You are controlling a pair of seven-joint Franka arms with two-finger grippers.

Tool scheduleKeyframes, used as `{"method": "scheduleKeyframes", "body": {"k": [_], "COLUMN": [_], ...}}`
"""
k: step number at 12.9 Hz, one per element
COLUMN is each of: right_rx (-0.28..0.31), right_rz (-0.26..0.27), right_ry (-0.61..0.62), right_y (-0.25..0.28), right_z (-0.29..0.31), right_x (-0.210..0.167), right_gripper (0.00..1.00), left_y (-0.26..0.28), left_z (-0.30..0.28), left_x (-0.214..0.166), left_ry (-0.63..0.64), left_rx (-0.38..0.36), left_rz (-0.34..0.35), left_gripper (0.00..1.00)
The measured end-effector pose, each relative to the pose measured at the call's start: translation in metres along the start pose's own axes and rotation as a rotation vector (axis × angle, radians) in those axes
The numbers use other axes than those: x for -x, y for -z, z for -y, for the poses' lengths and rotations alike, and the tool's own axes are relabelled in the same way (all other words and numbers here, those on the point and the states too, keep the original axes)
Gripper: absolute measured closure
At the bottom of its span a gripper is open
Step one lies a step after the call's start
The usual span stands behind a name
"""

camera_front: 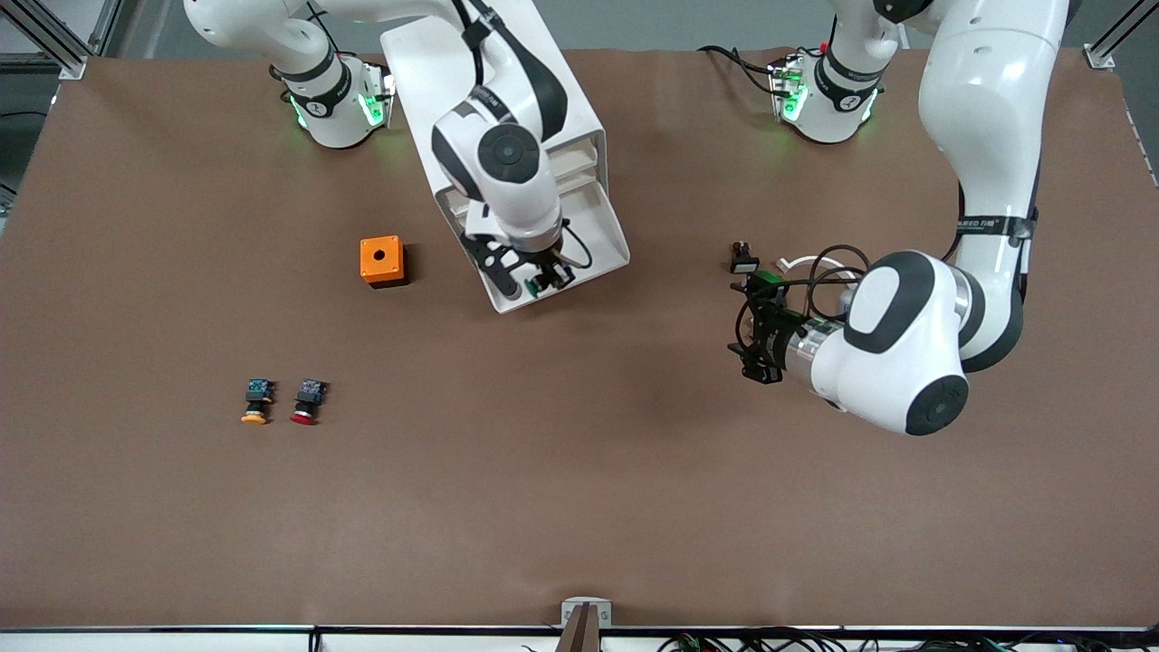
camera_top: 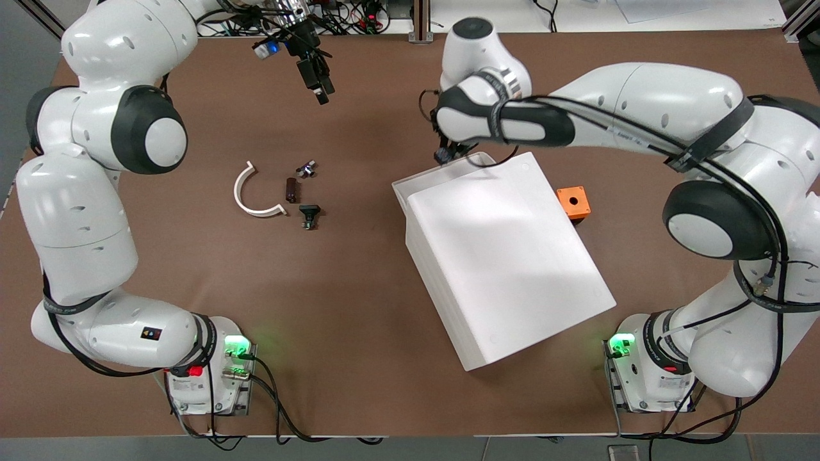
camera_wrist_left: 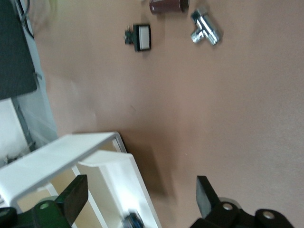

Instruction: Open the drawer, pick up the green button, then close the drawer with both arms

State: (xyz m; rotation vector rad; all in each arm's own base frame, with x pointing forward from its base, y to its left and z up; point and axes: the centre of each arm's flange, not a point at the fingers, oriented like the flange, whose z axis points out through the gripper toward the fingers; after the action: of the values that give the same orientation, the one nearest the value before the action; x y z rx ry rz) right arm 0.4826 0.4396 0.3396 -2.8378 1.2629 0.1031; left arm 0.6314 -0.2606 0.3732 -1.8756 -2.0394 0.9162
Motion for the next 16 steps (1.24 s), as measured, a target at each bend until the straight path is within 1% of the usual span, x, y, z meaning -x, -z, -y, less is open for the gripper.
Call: {"method": "scheduleKeyframes", "body": {"k": [1, 3, 5, 6, 9, 11, 13, 14, 16], "right_rx": [0.01, 0.044, 0.054, 0.053, 0.043, 0.012, -0.005, -0.005, 0.003], "right_rz": [0.003, 0.018, 0.03, 0.033, 0.018, -0.008, -0.031, -0.038, -0.042], "right_ry": [0.068, 0.211, 0.335, 0.389, 0.543, 0.64, 0.7, 0.724, 0.748], "right_y": [0.008, 0.014, 0.015, 0.015, 0.02, 0.025, 0.022, 0.012, -0.017], "right_z": [0.0, -0.008, -0.016, -0.021, -0.038, -0.056, -0.075, -0.085, -0.096], "right_x": [-0.03, -0.085, -0.124, -0.143, -0.21, -0.265, -0.312, -0.336, -0.361], "right_gripper": [0.59, 0.59, 0.59, 0.59, 0.59, 0.59, 0.59, 0.59, 0.59], "left_y": [0.001, 0.002, 0.004, 0.006, 0.006, -0.005, -0.027, -0.044, -0.072], "left_z": [0.009, 0.021, 0.025, 0.024, 0.015, 0.003, -0.011, -0.017, -0.02], "left_x": [0.01, 0.028, 0.039, 0.042, 0.046, 0.048, 0.056, 0.066, 0.087], "left_ry": [-0.025, -0.118, -0.275, -0.39, -0.765, -0.949, -1.079, -1.127, -1.195], "left_rx": [0.011, 0.042, 0.08, 0.105, 0.173, 0.188, 0.188, 0.181, 0.183], "left_rz": [-0.027, -0.048, -0.05, -0.07, -0.183, -0.252, -0.324, -0.38, -0.428], "left_gripper": [0.0, 0.0, 0.0, 0.0, 0.0, 0.0, 0.0, 0.0, 0.0]}}
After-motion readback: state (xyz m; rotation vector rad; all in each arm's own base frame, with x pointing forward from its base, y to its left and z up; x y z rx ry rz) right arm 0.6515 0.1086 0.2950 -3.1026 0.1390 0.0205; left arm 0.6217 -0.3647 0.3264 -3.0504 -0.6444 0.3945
